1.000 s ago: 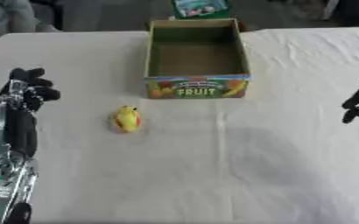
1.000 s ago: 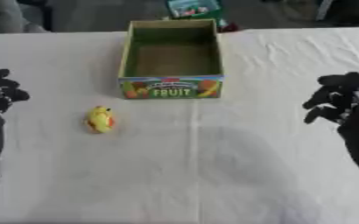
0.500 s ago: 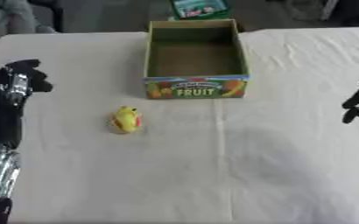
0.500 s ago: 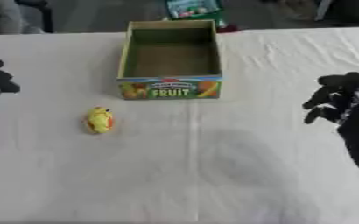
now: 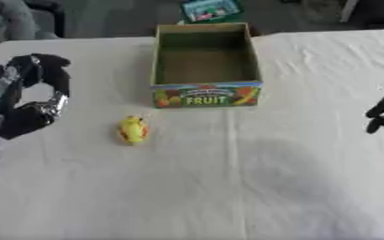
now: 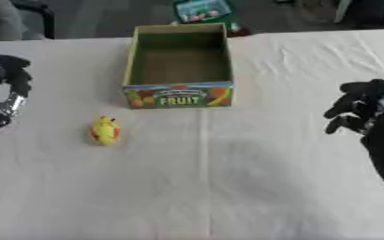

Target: Pick up objects on the table and place them in the box.

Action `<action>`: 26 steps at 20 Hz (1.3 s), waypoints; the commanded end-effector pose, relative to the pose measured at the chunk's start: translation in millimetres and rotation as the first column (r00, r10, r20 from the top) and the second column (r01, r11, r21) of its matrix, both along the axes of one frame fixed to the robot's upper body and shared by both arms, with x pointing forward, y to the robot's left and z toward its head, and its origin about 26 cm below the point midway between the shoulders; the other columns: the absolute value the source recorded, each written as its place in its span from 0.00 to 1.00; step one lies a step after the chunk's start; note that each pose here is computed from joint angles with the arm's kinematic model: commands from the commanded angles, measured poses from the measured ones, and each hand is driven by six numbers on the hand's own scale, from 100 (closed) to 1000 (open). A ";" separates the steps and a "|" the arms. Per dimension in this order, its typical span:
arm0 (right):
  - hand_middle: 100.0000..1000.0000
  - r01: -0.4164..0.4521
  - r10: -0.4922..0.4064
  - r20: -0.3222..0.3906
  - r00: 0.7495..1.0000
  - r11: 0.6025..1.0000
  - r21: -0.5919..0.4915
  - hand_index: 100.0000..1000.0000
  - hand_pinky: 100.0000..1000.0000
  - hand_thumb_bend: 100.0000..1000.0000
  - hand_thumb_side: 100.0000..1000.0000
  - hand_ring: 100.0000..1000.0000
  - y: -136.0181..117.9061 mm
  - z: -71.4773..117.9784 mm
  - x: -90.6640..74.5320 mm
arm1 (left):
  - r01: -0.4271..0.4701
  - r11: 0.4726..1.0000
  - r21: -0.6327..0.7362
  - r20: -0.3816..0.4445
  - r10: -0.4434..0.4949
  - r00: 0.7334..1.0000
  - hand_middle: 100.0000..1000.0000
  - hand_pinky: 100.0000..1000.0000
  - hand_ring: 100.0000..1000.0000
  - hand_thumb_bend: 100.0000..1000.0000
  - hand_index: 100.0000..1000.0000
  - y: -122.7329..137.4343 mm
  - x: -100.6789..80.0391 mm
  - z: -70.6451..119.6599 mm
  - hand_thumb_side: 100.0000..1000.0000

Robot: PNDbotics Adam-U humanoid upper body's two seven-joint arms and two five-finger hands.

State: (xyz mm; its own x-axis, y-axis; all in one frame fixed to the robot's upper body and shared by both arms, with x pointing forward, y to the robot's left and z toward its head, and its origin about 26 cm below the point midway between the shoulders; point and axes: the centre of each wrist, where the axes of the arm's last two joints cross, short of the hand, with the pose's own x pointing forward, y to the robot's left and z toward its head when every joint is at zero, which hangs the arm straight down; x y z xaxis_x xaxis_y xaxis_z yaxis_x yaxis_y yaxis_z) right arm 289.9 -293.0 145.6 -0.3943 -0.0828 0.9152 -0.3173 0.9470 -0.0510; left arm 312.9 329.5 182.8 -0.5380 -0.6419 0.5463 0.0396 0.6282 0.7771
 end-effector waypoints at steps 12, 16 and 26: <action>0.45 -0.020 0.020 0.014 1.000 0.999 -0.030 0.66 0.35 0.00 0.64 0.50 -0.4 5.7 -0.9 | 0.097 0.850 0.517 -0.085 -0.062 0.994 0.54 0.58 0.54 0.34 0.74 -16.3 48.3 30.1 0.18; 0.45 -0.021 0.022 0.012 1.000 0.999 -0.033 0.66 0.35 0.00 0.64 0.50 -0.5 5.2 -1.1 | 0.152 0.787 0.598 -0.148 -0.078 0.986 0.53 0.57 0.53 0.40 0.73 -22.3 62.7 26.0 0.23; 0.45 -0.027 0.027 0.010 1.000 0.999 -0.037 0.66 0.35 0.00 0.64 0.50 0.1 4.9 -0.8 | 0.227 0.691 0.686 -0.243 -0.077 0.967 0.54 0.56 0.54 0.46 0.71 -32.1 91.7 3.9 0.25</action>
State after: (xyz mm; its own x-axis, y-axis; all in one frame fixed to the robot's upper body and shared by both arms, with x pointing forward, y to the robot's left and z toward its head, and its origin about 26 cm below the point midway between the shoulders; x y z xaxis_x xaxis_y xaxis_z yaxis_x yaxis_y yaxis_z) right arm 289.6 -290.4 143.8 -0.3834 -0.0813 0.9200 -0.3409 0.9382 -0.0591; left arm 401.5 294.6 177.0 -0.6022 -0.7923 0.0981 0.2936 -0.1056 0.9501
